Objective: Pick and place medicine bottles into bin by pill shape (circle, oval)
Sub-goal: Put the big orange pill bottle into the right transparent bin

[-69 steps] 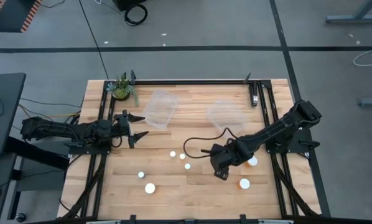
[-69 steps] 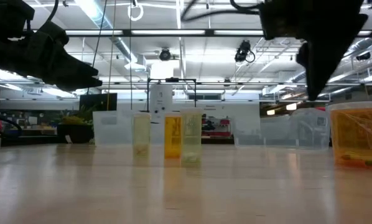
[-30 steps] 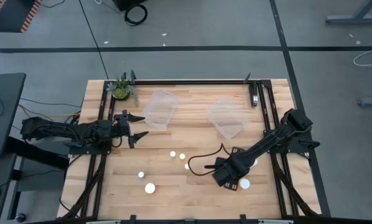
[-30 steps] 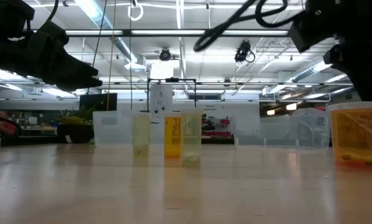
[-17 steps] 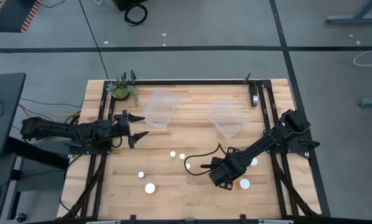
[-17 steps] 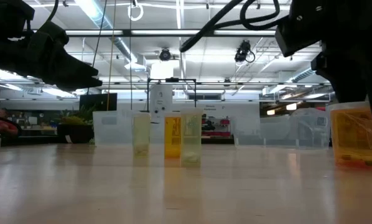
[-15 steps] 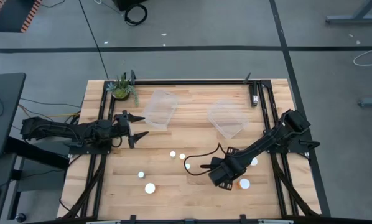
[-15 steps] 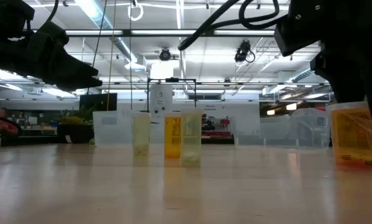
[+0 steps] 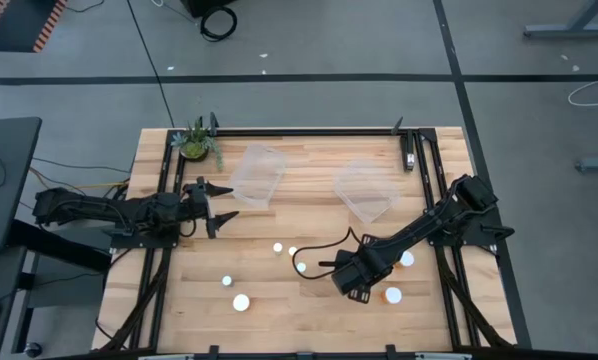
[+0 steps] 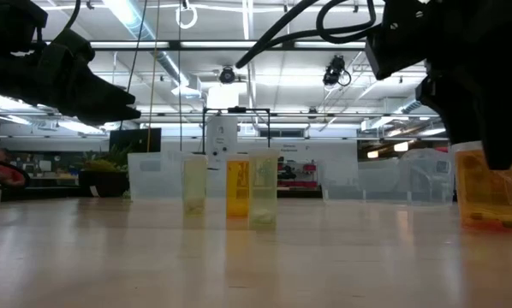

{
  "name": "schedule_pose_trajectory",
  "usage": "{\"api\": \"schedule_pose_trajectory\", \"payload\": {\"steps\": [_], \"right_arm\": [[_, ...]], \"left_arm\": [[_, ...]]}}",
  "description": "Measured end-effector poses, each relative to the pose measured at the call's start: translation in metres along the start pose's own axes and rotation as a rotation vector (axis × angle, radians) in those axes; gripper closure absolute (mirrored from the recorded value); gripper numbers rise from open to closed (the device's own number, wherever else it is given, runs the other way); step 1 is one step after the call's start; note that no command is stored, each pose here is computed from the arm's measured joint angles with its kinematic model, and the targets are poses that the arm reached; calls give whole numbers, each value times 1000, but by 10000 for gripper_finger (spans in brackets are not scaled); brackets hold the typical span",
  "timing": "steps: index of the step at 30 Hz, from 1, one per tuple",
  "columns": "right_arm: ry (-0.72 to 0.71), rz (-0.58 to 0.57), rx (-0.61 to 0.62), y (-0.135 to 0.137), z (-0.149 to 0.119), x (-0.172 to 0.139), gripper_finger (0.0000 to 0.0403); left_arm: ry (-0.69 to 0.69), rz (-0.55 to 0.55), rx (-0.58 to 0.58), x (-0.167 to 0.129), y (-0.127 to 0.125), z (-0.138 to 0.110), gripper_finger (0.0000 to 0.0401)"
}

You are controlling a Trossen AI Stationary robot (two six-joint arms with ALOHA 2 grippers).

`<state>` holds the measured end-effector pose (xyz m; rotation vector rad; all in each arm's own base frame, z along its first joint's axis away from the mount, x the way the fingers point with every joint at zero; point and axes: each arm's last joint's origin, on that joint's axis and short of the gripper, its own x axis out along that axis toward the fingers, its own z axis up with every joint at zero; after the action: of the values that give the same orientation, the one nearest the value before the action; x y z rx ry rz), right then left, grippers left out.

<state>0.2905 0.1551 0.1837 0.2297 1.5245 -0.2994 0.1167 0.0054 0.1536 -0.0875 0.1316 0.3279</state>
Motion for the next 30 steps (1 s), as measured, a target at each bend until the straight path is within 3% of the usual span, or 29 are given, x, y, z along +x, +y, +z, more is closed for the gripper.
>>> {"api": "schedule_pose_trajectory", "payload": {"steps": [8, 16, 30], "right_arm": [[23, 19, -60, -3, 3, 0, 162], [31, 17, -66, -23, 29, -18, 174], [-18, -95, -87, -90, 83, -73, 170]], "left_arm": [[-1, 0, 0, 0, 0, 0, 32], [0, 0, 0, 0, 0, 0, 32], [0, 0, 0, 0, 0, 0, 32]]}}
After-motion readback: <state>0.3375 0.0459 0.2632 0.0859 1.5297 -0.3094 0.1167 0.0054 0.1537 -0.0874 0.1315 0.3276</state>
